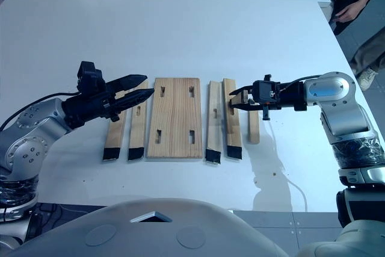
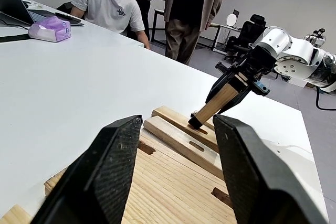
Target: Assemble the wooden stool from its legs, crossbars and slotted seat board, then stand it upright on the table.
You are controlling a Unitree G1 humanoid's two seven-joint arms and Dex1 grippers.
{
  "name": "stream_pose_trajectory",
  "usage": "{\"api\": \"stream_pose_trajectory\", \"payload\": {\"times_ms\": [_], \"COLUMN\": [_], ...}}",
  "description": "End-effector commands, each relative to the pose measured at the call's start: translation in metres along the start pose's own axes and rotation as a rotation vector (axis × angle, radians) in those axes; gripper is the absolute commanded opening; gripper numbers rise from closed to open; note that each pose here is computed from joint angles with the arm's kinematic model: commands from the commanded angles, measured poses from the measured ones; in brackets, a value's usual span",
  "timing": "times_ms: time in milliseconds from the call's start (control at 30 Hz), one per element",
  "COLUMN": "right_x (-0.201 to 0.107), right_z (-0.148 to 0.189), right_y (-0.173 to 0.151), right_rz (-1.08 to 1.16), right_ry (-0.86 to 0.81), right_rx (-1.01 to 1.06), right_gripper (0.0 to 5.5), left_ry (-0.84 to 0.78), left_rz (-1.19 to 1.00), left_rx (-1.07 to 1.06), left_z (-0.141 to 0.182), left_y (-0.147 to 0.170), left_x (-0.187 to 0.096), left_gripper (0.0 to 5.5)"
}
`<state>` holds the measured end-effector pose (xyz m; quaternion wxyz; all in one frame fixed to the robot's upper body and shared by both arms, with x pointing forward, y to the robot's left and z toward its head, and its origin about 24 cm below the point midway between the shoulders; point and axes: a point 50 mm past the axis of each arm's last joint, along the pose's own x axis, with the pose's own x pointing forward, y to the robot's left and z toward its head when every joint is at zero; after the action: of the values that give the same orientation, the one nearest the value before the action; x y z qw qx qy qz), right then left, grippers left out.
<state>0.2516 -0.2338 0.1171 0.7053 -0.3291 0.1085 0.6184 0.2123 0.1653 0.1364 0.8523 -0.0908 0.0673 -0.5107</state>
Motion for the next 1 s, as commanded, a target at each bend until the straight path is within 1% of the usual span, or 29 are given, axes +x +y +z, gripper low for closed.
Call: {"api": "stream_pose_trajectory", "payload": {"times_ms": [33, 233, 333, 467, 633, 700, 867, 1000], "right_x": [0.002, -0.001, -0.003, 0.000, 0.000, 0.001, 0.019, 0.024], "right_z": [-0.007, 0.008, 0.009, -0.002, -0.017, -0.019, -0.034, -0.052], "right_y": [0.010, 0.001, 0.000, 0.008, 0.022, 0.021, 0.012, 0.019], "right_rz": [0.033, 0.013, 0.020, 0.048, 0.139, 0.182, 0.233, 0.247], "right_ry": [0.017, -0.019, -0.013, 0.013, 0.048, 0.053, 0.083, 0.121], "right_rx": [0.074, 0.067, 0.073, 0.111, 0.227, 0.274, 0.341, 0.378], "right_gripper": [1.30, 1.30, 1.30, 1.30, 1.30, 1.30, 1.30, 1.30], "left_ry": [0.014, 0.013, 0.008, 0.009, 0.015, 0.017, 0.031, 0.041], "left_rz": [0.007, 0.024, 0.031, 0.031, 0.016, 0.011, -0.022, -0.037], "left_rx": [0.017, 0.020, 0.020, 0.019, 0.018, 0.018, 0.012, 0.006], "left_z": [0.002, 0.001, 0.001, 0.000, 0.002, 0.002, 0.001, 0.000], "left_y": [-0.001, -0.001, -0.001, -0.001, -0.002, -0.001, -0.003, -0.002], "left_x": [0.000, -0.001, -0.001, 0.000, 0.000, 0.001, 0.005, 0.005], "left_gripper": [2.51, 2.51, 2.51, 2.51, 2.51, 2.51, 2.51, 2.51]}}
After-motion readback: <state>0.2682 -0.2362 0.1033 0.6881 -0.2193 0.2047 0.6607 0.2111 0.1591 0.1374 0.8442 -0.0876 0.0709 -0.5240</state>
